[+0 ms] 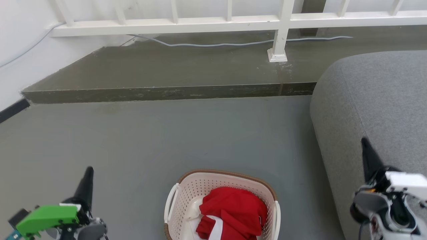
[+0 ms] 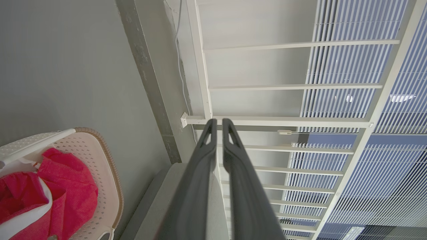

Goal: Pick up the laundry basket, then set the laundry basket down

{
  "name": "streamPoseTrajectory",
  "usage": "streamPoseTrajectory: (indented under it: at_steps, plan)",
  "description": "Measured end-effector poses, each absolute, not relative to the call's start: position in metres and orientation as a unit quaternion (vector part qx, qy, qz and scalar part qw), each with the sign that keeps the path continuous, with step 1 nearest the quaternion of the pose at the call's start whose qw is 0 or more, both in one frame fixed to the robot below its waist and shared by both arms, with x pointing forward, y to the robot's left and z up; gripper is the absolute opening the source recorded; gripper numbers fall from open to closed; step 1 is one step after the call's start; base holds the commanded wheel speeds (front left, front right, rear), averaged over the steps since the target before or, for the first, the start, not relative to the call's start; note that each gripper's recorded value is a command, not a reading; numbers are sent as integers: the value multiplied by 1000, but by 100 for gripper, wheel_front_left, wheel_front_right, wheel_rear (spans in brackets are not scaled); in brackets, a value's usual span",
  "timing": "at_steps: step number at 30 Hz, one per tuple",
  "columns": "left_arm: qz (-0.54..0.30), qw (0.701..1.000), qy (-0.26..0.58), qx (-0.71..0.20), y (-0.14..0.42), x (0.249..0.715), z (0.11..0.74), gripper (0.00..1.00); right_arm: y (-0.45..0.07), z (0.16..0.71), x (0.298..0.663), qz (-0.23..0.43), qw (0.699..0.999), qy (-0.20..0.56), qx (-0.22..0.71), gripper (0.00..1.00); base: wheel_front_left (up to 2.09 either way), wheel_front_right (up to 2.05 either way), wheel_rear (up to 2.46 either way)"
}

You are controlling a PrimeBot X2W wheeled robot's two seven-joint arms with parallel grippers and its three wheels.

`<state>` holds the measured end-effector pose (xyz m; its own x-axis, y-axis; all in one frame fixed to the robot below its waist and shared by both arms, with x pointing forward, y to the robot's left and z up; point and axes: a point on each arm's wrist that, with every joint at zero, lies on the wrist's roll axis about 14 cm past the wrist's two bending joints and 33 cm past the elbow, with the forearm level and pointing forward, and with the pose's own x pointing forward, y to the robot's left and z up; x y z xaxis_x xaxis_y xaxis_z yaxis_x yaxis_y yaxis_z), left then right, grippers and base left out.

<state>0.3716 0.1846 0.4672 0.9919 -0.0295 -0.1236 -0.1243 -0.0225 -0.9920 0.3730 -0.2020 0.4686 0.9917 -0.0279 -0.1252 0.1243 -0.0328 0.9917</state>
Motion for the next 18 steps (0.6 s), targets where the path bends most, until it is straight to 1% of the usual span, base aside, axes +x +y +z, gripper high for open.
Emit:
streamPoseTrajectory:
  at_steps: [1,2,10,18]
  plan:
    - [34,697,54,-714,185,372,467,0,-202,469,373,-55,695,34,717,0,0,0,0]
    - [44,693,64,-717,182,367,458,100,-199,456,366,-68,690,47,719,100,0,0,0]
    - [46,692,63,-718,180,366,457,100,-197,456,364,-67,691,47,718,100,0,0,0]
    - [35,706,56,-705,175,369,465,100,-194,464,366,-56,702,42,709,100,0,0,0]
